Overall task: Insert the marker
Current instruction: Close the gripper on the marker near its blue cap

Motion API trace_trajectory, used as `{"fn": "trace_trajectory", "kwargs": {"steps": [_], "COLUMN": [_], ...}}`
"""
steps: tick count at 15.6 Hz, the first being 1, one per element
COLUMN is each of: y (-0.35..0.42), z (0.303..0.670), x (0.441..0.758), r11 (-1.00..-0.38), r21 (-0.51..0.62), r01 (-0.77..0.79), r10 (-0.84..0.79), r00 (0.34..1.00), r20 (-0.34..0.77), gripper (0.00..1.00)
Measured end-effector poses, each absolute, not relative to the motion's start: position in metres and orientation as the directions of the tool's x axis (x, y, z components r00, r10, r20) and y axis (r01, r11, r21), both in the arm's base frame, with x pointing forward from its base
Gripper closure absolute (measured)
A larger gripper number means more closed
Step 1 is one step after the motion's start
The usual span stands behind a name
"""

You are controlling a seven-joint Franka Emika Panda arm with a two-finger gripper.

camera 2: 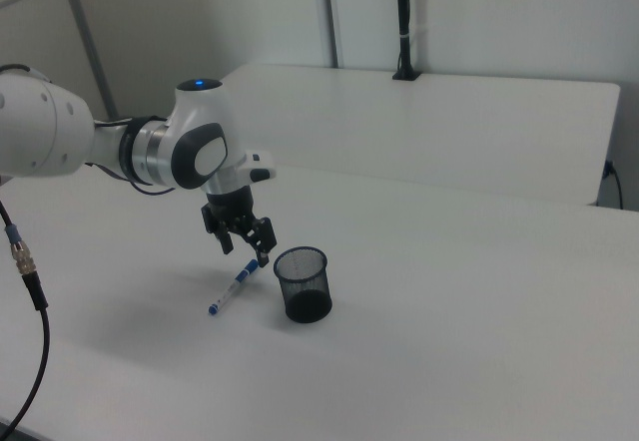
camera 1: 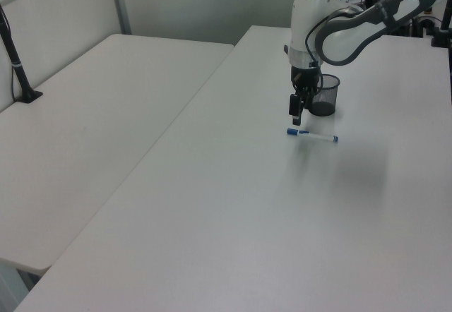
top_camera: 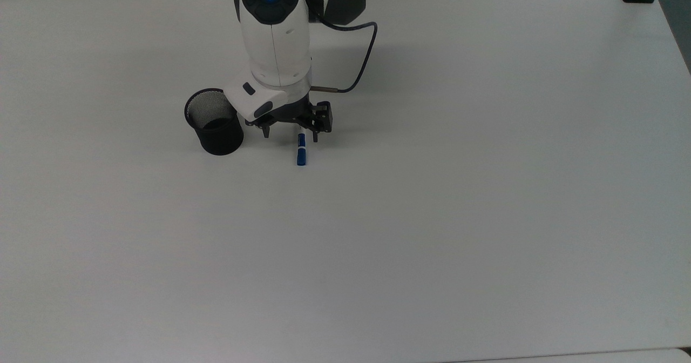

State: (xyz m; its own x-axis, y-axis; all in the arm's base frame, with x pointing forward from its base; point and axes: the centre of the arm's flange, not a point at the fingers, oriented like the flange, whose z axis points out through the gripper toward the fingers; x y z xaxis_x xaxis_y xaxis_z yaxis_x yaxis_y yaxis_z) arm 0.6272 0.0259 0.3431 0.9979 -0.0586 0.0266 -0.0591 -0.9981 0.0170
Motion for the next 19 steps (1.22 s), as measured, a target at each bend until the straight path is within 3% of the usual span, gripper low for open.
{"fn": "trace_trajectory", "kwargs": {"steps": [5, 10, 11, 16, 19], "y": [0.038, 0.04, 0.041, 0.042, 0.044], "z": [0.322, 0.307, 0.305, 0.306, 0.311], "x": [0.632, 0.636, 0.636, 0.639, 0.641], "r11": [-0.998, -0.998, -0.999, -0.999, -0.999], "r21": [0.008, 0.008, 0.014, 0.02, 0.019], "r01": [-0.063, -0.056, -0.05, -0.042, -0.043], "r10": [-0.063, -0.056, -0.049, -0.041, -0.042], "r00": [0.997, 0.997, 0.997, 0.997, 0.996], "r20": [0.038, 0.047, 0.053, 0.067, 0.077], "gripper": [0.15, 0.19, 0.26, 0.82, 0.82]}}
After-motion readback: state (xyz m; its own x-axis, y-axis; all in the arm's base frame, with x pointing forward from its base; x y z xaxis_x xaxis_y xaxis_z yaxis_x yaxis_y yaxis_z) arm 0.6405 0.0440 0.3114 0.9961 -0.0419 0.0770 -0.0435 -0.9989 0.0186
